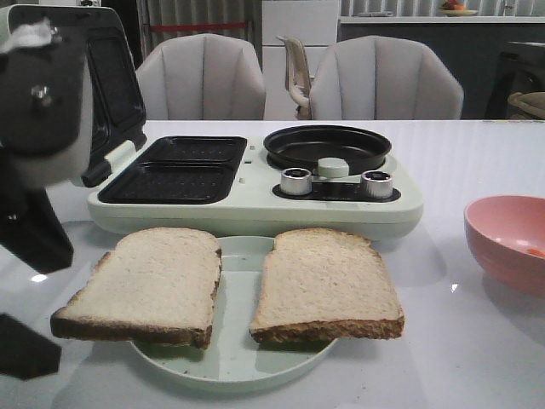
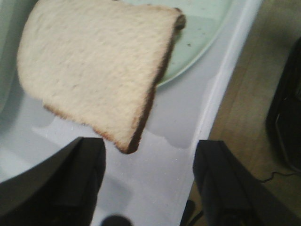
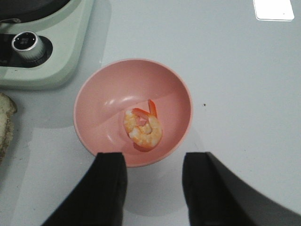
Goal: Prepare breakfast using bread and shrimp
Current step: 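Grasp the bread slice nearer the left gripper and lift it off the plate, then carry the bread slice with the left gripper into the sandwich maker tray, then open the left gripper and withdraw it from the sandwich maker, then reach the right gripper to the remaining bread slice and grasp it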
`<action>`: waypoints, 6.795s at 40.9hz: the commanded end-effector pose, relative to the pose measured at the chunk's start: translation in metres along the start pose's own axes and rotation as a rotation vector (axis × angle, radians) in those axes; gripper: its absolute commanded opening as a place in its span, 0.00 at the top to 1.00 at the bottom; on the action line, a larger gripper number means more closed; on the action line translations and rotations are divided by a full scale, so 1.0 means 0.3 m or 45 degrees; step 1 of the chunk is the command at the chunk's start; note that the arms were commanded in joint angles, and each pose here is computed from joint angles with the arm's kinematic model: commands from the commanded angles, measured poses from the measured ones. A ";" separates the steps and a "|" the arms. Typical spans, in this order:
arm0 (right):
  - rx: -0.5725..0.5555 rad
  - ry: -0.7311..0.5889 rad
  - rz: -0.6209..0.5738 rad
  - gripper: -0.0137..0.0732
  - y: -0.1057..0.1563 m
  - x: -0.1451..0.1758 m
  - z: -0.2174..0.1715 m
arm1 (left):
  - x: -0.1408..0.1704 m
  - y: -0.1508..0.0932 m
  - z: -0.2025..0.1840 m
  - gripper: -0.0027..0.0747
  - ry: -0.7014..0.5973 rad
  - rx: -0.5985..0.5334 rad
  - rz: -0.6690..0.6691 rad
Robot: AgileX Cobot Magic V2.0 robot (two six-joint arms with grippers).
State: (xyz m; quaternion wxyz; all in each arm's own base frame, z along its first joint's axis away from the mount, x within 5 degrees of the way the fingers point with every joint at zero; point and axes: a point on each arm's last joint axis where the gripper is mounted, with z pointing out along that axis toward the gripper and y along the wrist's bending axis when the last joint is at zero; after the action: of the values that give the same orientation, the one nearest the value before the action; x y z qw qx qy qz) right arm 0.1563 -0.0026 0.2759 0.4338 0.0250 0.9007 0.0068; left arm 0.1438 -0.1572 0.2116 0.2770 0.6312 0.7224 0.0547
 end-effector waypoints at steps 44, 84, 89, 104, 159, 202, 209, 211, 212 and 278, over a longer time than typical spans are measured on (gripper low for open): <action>0.006 -0.134 -0.009 0.37 -0.002 -0.054 -0.020 | -0.018 -0.008 0.211 0.61 0.104 -0.502 0.256; 0.006 -0.134 -0.009 0.37 -0.002 -0.054 -0.020 | -0.057 0.181 -0.189 0.84 -0.247 -0.987 -0.020; 0.006 -0.135 -0.009 0.37 -0.002 -0.055 -0.020 | -0.085 0.237 -0.193 0.84 -0.239 -1.067 0.029; 0.006 -0.135 -0.009 0.37 -0.002 -0.055 -0.020 | -0.137 0.496 -0.038 0.84 -0.171 -0.978 0.054; 0.006 -0.135 -0.009 0.37 -0.002 -0.055 -0.020 | -0.099 0.904 0.399 0.34 0.019 -0.899 0.130; 0.006 -0.135 -0.009 0.37 -0.002 -0.055 -0.020 | -0.201 0.507 -0.055 0.33 0.171 -0.848 -0.412; 0.006 -0.135 -0.009 0.37 -0.002 -0.055 -0.020 | -0.196 0.404 -0.202 0.33 0.093 -0.601 -0.745; 0.006 -0.135 -0.009 0.37 -0.002 -0.055 -0.020 | -0.186 0.381 -0.252 0.33 0.028 -0.505 -0.832; 0.006 -0.135 -0.009 0.37 -0.002 -0.055 -0.020 | -0.180 0.370 -0.268 0.33 0.008 -0.471 -0.841; -0.514 0.719 0.175 0.15 0.439 -0.038 0.493 | 0.041 0.139 -0.491 0.33 -0.570 -0.203 -0.995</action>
State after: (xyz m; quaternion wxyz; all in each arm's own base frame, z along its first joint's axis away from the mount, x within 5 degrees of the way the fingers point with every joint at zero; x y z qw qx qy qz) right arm 0.2703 0.1203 0.1808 0.1379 0.0032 0.9693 0.2036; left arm 0.1097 -0.0941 0.3351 0.4341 0.2797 0.8482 -0.1180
